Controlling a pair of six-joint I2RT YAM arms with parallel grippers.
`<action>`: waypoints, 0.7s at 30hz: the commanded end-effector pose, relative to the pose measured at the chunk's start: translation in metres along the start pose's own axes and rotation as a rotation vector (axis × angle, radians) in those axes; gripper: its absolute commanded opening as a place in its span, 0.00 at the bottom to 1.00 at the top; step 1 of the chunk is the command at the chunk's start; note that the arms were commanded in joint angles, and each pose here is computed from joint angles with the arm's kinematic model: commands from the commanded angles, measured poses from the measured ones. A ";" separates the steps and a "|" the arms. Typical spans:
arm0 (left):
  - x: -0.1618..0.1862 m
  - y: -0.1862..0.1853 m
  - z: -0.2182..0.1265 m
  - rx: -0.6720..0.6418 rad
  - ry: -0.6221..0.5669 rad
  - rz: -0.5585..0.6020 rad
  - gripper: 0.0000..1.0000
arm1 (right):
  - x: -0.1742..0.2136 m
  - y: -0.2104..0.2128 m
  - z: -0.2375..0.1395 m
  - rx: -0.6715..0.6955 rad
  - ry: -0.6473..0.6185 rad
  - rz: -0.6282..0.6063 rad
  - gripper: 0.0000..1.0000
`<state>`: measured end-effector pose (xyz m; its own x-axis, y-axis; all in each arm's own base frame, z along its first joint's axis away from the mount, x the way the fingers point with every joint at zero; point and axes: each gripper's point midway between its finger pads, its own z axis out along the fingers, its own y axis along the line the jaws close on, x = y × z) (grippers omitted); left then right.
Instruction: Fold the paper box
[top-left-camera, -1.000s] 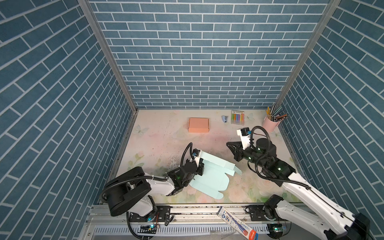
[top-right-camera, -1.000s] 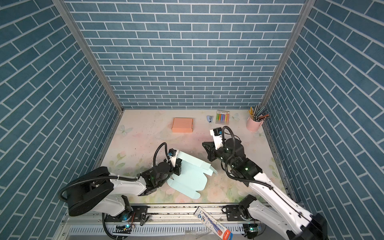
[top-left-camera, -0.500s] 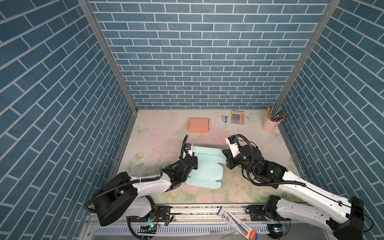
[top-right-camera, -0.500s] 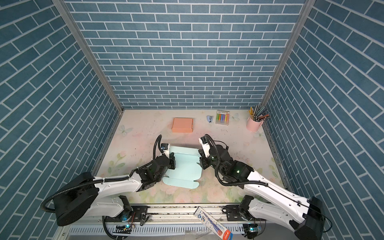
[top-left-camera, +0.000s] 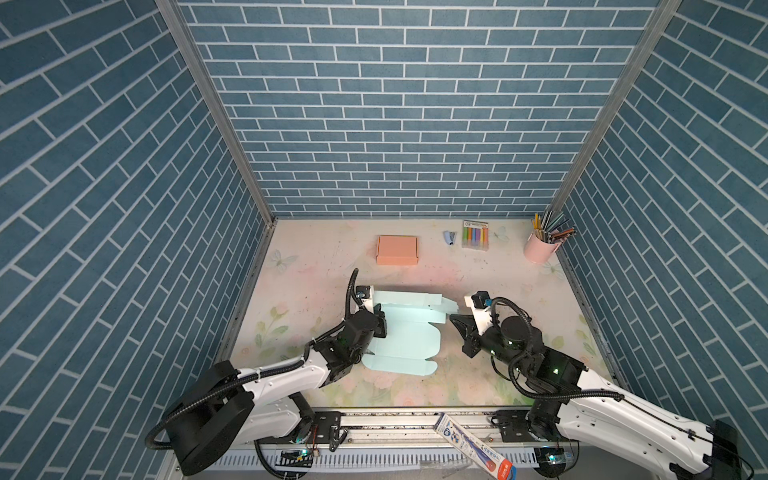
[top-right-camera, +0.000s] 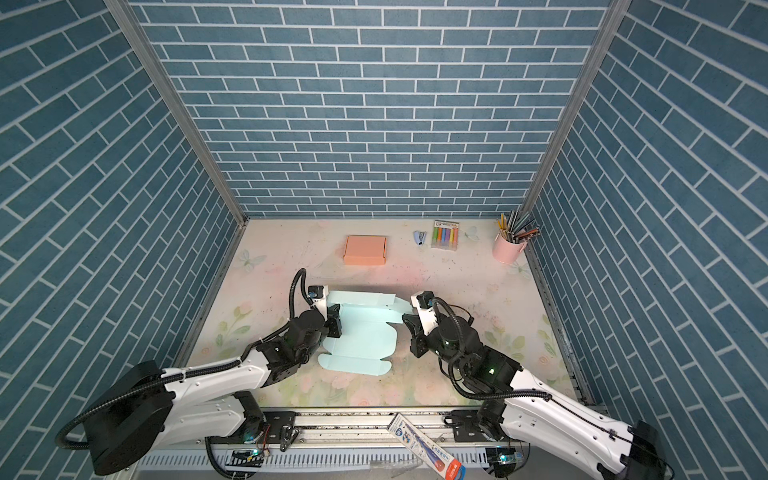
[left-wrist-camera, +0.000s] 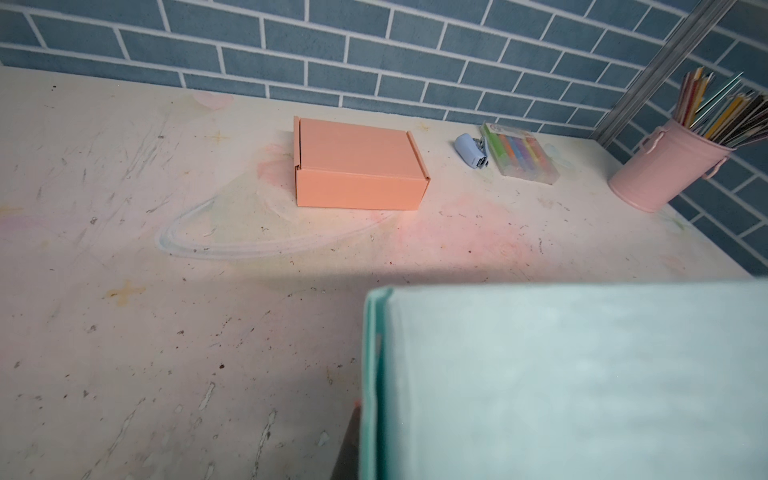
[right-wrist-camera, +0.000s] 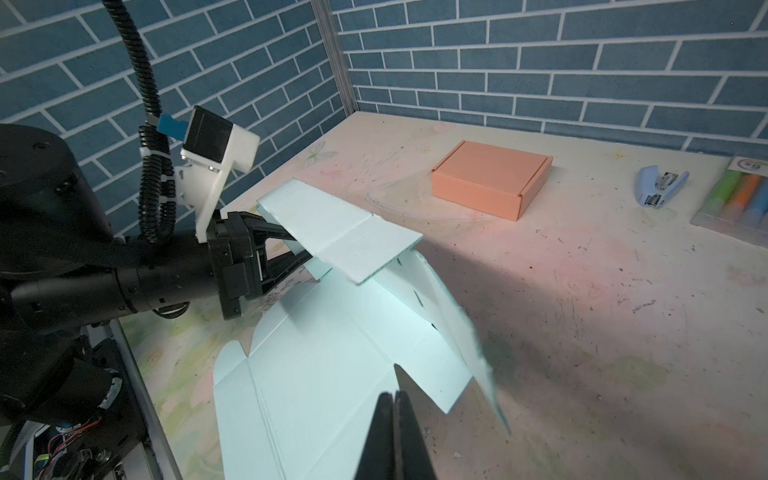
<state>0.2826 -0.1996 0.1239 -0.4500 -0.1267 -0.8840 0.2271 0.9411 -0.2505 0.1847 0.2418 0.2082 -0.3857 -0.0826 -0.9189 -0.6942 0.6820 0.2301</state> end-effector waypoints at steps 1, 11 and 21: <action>-0.008 -0.001 -0.005 0.014 -0.014 -0.019 0.00 | -0.017 0.010 0.004 -0.046 -0.051 0.017 0.00; -0.019 -0.013 -0.018 0.111 -0.068 0.038 0.00 | -0.043 -0.012 0.017 -0.024 -0.141 0.097 0.00; -0.022 -0.025 -0.025 0.197 -0.097 0.073 0.00 | -0.051 -0.011 0.039 -0.064 -0.137 0.093 0.00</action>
<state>0.2670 -0.2061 0.1479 -0.3820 -0.0882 -0.9200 0.3721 0.8965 -0.2405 0.2342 0.2553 0.2122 -0.4092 0.0271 -0.9120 -0.6565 0.6854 0.3149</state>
